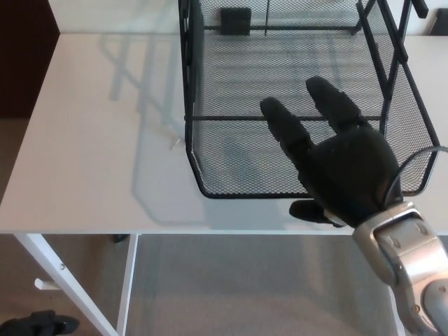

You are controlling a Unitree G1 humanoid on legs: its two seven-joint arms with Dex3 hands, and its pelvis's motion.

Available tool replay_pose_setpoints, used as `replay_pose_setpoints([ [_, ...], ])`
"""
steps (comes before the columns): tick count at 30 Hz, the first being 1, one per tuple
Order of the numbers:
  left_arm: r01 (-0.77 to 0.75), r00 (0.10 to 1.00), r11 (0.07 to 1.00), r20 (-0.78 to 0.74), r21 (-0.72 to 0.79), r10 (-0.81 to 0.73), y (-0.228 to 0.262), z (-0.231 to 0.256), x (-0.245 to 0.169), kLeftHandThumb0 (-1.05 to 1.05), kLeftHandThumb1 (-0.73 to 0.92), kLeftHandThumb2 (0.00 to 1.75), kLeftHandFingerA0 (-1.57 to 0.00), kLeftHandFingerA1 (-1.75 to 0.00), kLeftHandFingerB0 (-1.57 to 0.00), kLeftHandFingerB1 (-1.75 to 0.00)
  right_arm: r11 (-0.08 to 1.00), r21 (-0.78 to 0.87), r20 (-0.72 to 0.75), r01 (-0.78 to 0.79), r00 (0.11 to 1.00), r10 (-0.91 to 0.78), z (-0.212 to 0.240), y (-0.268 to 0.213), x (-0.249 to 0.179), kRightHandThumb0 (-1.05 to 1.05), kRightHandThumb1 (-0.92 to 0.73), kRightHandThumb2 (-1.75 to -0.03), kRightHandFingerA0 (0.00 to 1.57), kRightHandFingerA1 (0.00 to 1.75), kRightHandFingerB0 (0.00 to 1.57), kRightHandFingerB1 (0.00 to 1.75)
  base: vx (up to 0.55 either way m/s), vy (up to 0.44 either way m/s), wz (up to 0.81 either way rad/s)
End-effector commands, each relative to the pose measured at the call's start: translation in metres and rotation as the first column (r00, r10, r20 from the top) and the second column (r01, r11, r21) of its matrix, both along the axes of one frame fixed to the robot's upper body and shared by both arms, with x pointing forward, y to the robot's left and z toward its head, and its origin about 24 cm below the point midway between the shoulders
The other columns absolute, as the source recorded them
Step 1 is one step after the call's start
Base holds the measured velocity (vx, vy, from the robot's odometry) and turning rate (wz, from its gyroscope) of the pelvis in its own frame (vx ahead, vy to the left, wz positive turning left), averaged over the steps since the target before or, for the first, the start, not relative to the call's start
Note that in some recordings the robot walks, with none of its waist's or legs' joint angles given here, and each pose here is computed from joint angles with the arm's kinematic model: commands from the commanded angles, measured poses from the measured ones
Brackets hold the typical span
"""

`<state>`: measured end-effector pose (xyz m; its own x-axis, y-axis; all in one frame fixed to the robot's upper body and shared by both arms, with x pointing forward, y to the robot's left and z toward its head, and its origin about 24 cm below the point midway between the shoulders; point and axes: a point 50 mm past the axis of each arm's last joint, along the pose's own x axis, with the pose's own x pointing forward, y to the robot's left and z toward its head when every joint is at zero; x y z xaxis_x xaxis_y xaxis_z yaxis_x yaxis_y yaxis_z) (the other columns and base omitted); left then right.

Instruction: The robot walk towards a table in front and then pushes a layer of a file tray back to its original position using its right hand

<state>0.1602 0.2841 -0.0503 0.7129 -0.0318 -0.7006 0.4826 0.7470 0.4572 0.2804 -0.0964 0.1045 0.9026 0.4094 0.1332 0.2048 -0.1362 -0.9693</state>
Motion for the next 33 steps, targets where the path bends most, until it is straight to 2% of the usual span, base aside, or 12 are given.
replay_pose_setpoints([
  [1,-0.006,1.0,1.0,-0.013,0.016,0.006,0.004,0.001,0.0,-0.29,0.69,0.61,-0.49,-0.42,-0.34,-0.36,0.996,-0.062,-0.014,0.068,0.998,-0.069,0.001,-0.001,0.016,-0.95,-0.6,-0.96,0.0,0.01,0.0,0.0,0.0,0.0,0.0],
  [13,0.005,1.0,1.0,-0.009,0.015,-0.004,0.003,0.0,-0.001,-0.28,0.68,0.61,-0.5,-0.42,-0.34,-0.36,0.988,-0.099,-0.086,0.117,0.988,-0.126,-0.003,0.005,0.046,-0.91,-0.57,-0.92,0.0,0.0,0.0,0.0,0.0,0.0,0.0],
  [14,0.006,1.0,1.0,-0.008,0.016,-0.006,0.003,0.0,-0.001,-0.28,0.68,0.61,-0.49,-0.42,-0.34,-0.36,0.988,-0.1,-0.087,0.119,0.988,-0.128,-0.003,0.005,0.047,-0.95,-0.6,-0.97,0.0,0.02,0.0,0.0,0.0,0.0,0.0],
  [20,0.01,1.0,1.0,-0.001,0.018,-0.01,0.003,0.001,0.0,-0.28,0.68,0.61,-0.5,-0.42,-0.34,-0.36,0.982,-0.129,-0.054,0.14,0.988,-0.148,0.001,0.009,0.057,-0.97,-0.62,-1.0,0.0,0.02,0.0,0.0,0.0,0.0,0.0],
  [24,0.01,1.0,1.0,-0.003,0.021,-0.01,0.002,0.002,0.001,-0.28,0.69,0.61,-0.51,-0.42,-0.34,-0.36,0.986,-0.093,-0.051,0.138,0.988,-0.143,0.01,0.014,0.061,-0.96,-0.62,-0.98,0.0,0.01,0.0,0.0,0.0,0.0,0.0],
  [25,0.005,1.0,1.0,-0.005,0.022,-0.005,0.003,0.002,0.002,-0.28,0.68,0.6,-0.51,-0.42,-0.34,-0.36,0.987,-0.101,-0.038,0.128,0.99,-0.133,0.015,0.018,0.063,-0.91,-0.58,-0.92,0.0,0.0,0.0,0.0,0.0,0.0,0.0],
  [33,0.025,1.0,0.999,0.002,0.023,-0.025,0.002,0.003,0.001,-0.28,0.69,0.61,-0.51,-0.42,-0.33,-0.36,0.992,-0.073,-0.027,0.099,0.995,-0.101,0.02,0.027,0.063,-0.9,-0.57,-0.9,0.0,0.0,0.0,0.0,0.0,0.0,0.0],
])
